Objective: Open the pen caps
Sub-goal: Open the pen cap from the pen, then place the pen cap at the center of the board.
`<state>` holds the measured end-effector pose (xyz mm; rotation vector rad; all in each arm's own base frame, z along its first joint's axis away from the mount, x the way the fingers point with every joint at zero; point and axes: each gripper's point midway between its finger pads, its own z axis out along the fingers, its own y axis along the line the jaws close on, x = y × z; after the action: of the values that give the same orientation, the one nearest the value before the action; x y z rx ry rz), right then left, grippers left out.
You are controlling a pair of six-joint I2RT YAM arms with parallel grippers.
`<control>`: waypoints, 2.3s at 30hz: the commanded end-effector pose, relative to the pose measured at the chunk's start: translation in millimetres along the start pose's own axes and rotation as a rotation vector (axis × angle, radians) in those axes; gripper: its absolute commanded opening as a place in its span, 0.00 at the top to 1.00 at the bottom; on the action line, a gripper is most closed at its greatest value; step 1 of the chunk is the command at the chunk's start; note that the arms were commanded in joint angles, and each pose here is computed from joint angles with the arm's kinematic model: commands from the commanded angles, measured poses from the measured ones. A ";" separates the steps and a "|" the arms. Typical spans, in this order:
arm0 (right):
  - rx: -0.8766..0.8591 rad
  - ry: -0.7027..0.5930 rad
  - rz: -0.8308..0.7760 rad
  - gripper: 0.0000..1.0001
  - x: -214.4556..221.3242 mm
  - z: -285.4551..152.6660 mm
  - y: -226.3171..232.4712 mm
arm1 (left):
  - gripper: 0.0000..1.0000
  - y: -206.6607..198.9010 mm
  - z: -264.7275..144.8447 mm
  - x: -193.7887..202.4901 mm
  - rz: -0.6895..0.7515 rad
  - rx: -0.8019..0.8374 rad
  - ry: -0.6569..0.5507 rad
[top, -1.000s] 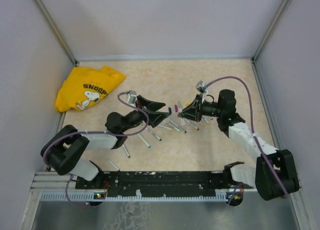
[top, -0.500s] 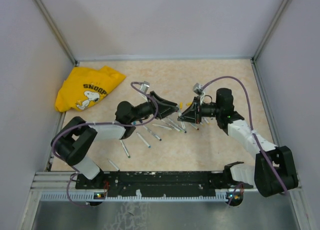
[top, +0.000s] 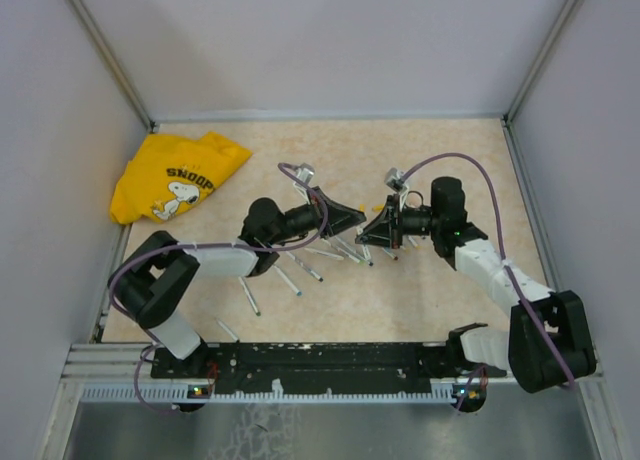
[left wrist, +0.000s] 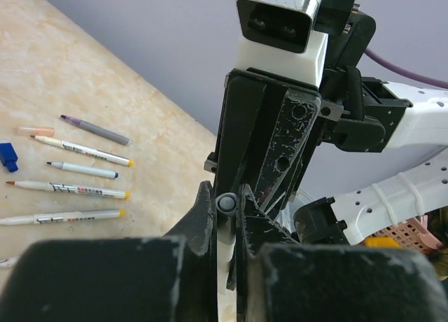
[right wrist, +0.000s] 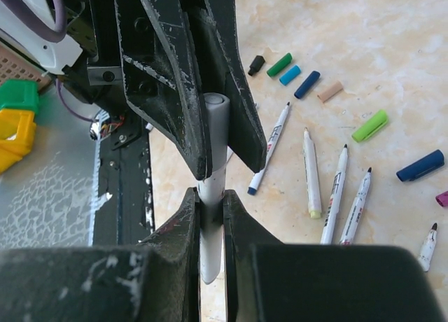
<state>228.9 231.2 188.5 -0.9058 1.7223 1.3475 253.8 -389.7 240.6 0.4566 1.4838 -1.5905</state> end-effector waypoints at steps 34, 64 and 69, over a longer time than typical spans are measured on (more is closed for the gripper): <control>0.047 0.120 -0.212 1.00 -10.6 7.9 -1.1 | 1.00 40.6 -153.8 -98.5 0.189 -0.314 -0.277; 0.083 0.135 -0.205 1.00 -7.4 6.0 -11.5 | 1.00 93.4 -181.7 -58.5 0.033 -0.480 -0.224; 0.086 0.137 -0.202 1.00 -6.5 6.2 -12.8 | 1.00 104.0 -187.3 -58.8 0.009 -0.529 -0.234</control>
<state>227.9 233.0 162.5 -1.0976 1.8146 1.1412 304.9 -189.9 186.0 0.0207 1.6179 -1.1582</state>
